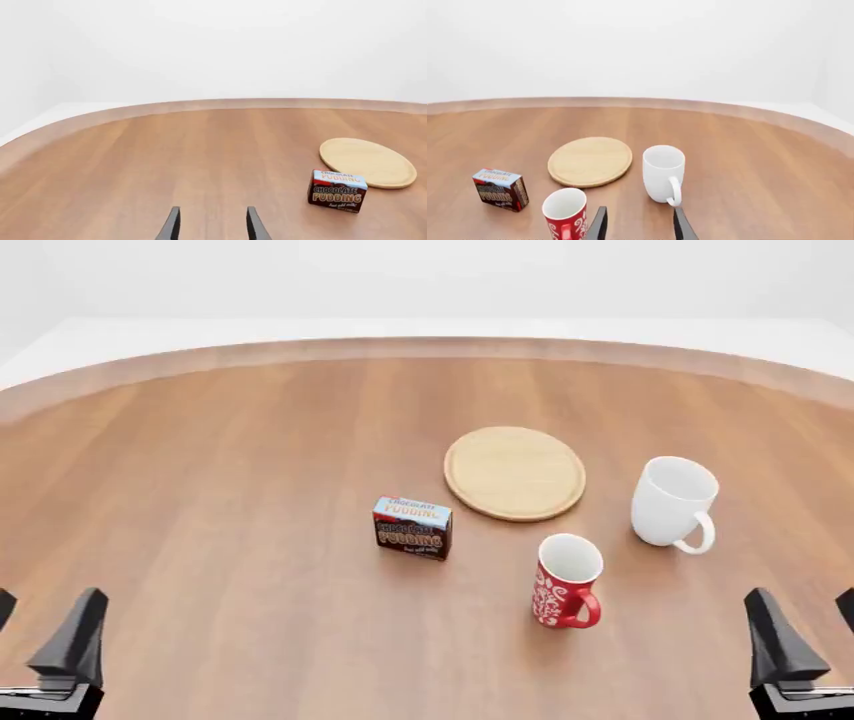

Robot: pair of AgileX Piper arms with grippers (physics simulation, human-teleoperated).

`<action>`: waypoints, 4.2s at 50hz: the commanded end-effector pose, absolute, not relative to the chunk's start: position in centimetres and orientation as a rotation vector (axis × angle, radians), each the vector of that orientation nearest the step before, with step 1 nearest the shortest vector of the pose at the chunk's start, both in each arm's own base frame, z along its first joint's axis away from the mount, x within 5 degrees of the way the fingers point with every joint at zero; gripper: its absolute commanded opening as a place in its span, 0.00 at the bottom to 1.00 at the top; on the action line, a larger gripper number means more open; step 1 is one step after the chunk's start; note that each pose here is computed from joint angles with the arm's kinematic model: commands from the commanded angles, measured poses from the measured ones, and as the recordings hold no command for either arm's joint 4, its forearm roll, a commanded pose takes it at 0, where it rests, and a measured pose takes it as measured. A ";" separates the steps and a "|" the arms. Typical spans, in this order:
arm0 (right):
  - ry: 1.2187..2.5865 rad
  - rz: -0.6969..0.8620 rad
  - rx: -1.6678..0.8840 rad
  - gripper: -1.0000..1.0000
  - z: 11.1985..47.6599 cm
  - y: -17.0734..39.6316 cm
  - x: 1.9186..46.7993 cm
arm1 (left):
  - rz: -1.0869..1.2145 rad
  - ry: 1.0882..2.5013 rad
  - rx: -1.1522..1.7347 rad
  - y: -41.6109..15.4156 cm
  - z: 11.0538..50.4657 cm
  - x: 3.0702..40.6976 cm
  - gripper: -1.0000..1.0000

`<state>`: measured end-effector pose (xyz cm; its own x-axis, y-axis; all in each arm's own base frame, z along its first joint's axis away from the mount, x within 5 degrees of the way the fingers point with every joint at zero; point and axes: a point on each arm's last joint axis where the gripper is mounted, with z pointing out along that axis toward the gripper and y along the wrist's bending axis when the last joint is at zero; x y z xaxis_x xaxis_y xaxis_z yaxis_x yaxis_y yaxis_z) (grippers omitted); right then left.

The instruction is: Put the chocolate pudding to the left of the plate.

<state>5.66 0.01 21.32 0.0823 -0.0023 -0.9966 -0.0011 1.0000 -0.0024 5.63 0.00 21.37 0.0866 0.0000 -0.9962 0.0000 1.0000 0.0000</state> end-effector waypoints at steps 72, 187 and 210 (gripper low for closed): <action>1.890 0.012 -1.075 1.00 34.5 17.9 30.7 | 0.000 1.485 0.000 0.0 21.4 5.7 1.00; 2.083 0.122 -1.179 1.00 21.2 26.0 34.6 | 0.000 1.485 0.000 0.0 21.4 5.7 1.00; 2.108 0.128 -1.164 1.00 19.8 26.1 34.9 | 0.000 1.485 0.000 0.0 21.4 5.7 1.00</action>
<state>34.74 26.07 20.29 -0.3309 -0.7021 -0.6305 -0.7730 0.5849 -0.2456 5.66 0.00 21.44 0.0858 0.0000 -0.9963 0.0000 1.0000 0.0000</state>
